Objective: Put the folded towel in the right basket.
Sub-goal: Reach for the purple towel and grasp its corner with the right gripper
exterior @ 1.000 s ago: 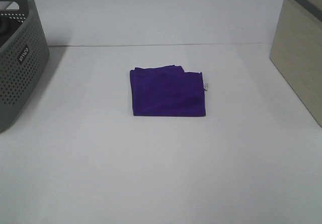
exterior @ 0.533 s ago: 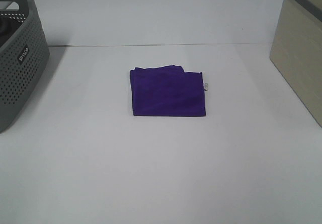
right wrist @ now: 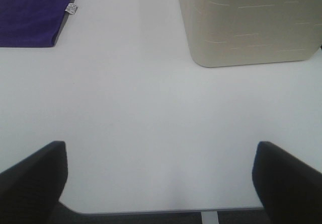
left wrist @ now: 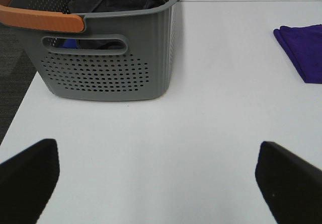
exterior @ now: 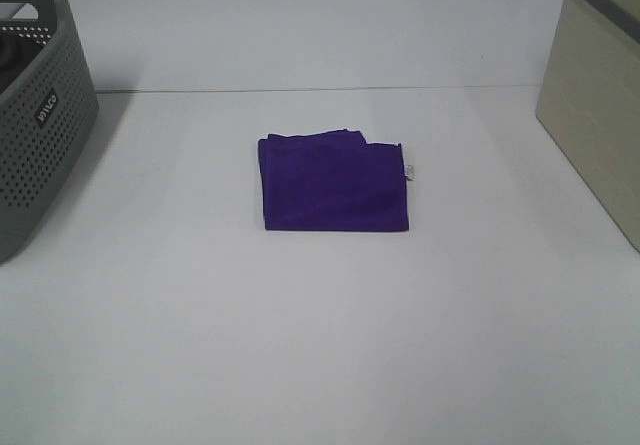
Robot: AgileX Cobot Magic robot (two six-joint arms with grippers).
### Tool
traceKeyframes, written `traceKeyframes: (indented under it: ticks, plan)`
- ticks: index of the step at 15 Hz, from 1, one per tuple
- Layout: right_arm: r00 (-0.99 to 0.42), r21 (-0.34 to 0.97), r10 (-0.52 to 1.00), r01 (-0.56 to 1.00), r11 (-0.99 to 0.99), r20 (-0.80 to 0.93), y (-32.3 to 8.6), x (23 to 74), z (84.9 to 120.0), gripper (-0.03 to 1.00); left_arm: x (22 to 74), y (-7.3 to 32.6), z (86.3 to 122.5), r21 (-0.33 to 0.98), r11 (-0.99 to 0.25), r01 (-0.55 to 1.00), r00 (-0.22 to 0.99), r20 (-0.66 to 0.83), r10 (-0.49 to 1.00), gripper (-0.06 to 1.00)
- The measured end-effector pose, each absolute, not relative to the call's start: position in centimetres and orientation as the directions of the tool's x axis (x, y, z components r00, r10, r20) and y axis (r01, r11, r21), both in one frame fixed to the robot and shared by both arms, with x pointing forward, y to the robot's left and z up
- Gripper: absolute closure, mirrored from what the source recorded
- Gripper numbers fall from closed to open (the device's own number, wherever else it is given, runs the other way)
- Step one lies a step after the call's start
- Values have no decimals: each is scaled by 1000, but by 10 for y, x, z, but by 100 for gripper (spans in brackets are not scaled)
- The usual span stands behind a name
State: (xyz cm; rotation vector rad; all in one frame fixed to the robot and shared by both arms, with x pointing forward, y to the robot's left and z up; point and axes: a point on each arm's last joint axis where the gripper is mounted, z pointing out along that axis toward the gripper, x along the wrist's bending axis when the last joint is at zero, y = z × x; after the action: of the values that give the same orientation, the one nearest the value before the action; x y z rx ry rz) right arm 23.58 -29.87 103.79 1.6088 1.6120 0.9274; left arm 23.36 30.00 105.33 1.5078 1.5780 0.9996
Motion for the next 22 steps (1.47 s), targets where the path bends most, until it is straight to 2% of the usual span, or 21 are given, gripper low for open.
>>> traceKeyframes:
  ticks: [11, 13, 14, 15, 18, 22]
  plan:
    - [-19, 852, 999, 524, -16, 31, -298, 236, 1038, 1, 234, 300, 1053, 900, 13, 436, -52, 11, 999, -5]
    - [-23, 818, 999, 574, -19, 39, -297, 242, 1051, 1, 234, 300, 1053, 900, 13, 436, -52, 11, 999, -5]
    - [-29, 784, 998, 621, -25, 55, -295, 255, 1071, 1, 234, 300, 1053, 900, 13, 436, -52, 11, 999, -5]
    - [-45, 735, 994, 676, -43, 99, -290, 284, 1105, 1, 234, 300, 1053, 900, 13, 436, -52, 11, 999, -5]
    - [-54, 663, 986, 746, -66, 160, -283, 359, 1157, 1, 234, 300, 1053, 900, 13, 436, -52, 11, 999, -5]
    - [-85, 566, 967, 822, -69, 241, -272, 437, 1161, 1, 234, 300, 1053, 900, 13, 436, -52, 11, 999, -5]
